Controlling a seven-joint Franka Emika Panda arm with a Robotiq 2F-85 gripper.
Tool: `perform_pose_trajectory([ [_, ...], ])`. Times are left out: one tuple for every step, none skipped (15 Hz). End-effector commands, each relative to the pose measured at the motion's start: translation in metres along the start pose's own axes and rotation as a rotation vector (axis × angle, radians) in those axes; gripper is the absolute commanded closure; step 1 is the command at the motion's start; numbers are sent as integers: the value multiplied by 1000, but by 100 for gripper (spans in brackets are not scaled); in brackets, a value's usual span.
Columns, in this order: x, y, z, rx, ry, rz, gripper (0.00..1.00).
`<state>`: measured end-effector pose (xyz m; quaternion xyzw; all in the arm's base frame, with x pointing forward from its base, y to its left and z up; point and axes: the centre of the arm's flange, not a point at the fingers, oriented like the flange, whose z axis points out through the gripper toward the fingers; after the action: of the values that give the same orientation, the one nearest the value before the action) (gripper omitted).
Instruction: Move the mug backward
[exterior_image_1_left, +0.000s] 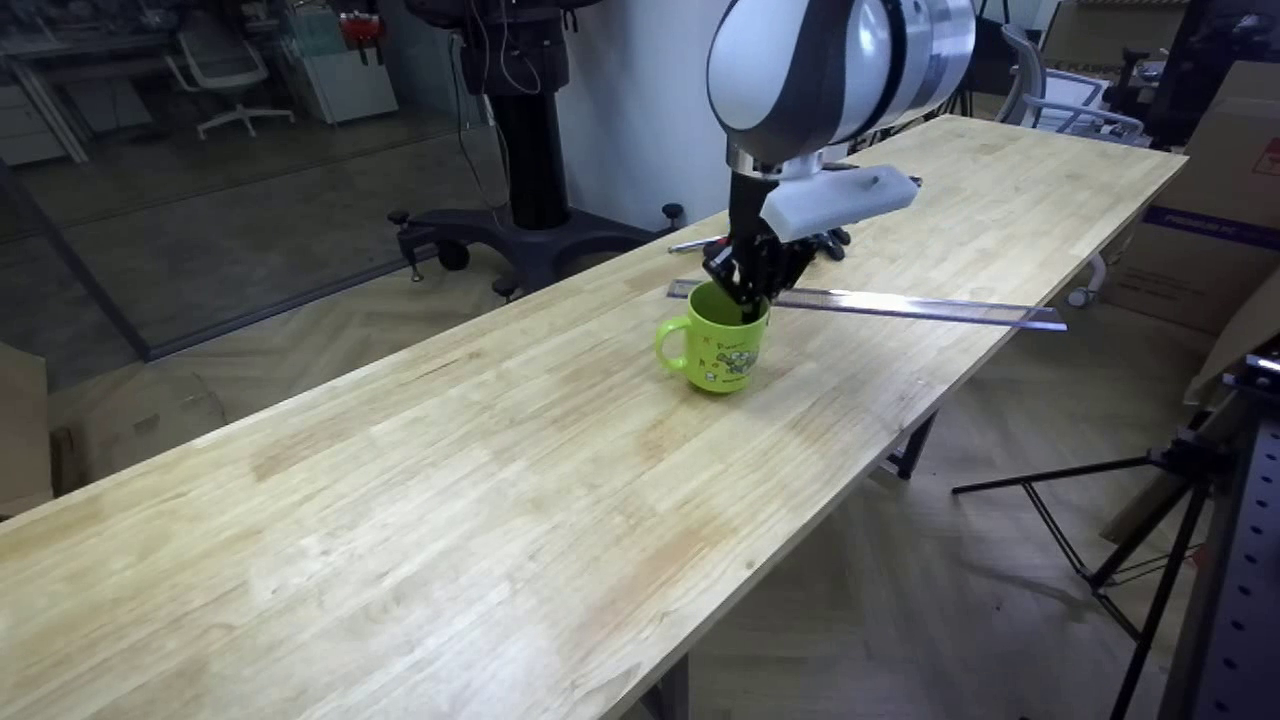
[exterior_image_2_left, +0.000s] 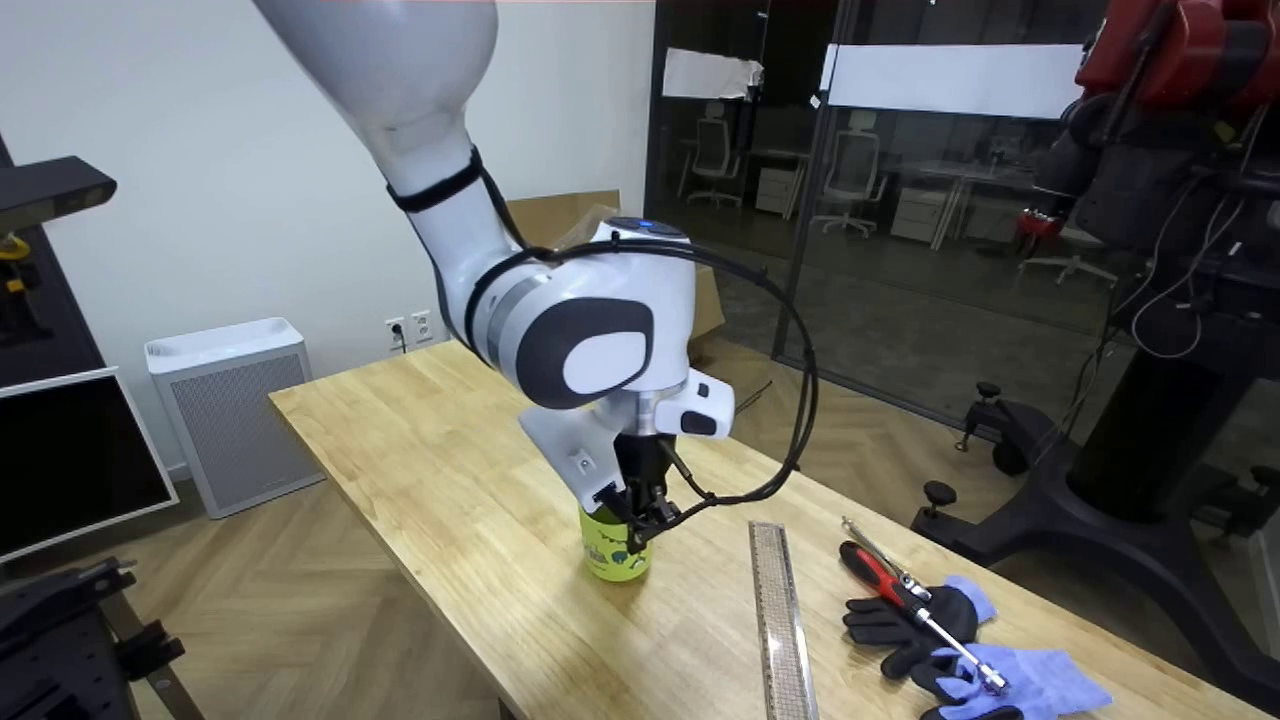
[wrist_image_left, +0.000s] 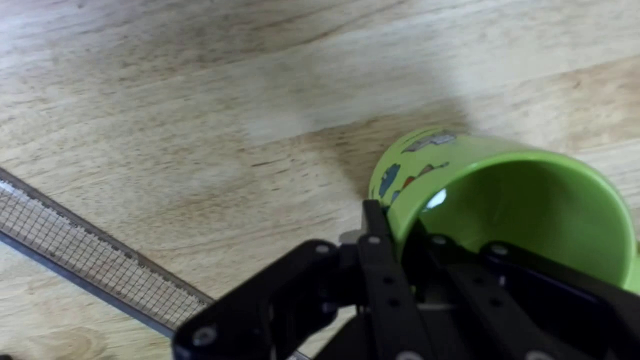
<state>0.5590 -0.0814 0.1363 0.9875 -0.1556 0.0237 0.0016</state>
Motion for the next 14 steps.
perform_pose_trajectory([
  [45,-14,8,-10,-28,119,98],
  [52,-19,11,-21,-38,133,98],
  [58,-25,13,-30,-46,145,98],
  [64,-32,16,-40,-53,155,98],
  [69,-41,18,-51,-56,157,98],
  [73,-48,19,-63,-66,150,98],
  [76,-60,20,-67,-69,146,98],
  [79,-70,20,-66,-72,141,98],
  [80,-84,21,-62,-72,130,98],
  [80,-97,21,-57,-70,121,98],
  [80,-109,21,-53,-63,112,98],
  [79,-119,21,-49,-59,103,98],
  [79,-128,21,-45,-56,98,98],
  [77,-136,20,-43,-55,90,98],
])
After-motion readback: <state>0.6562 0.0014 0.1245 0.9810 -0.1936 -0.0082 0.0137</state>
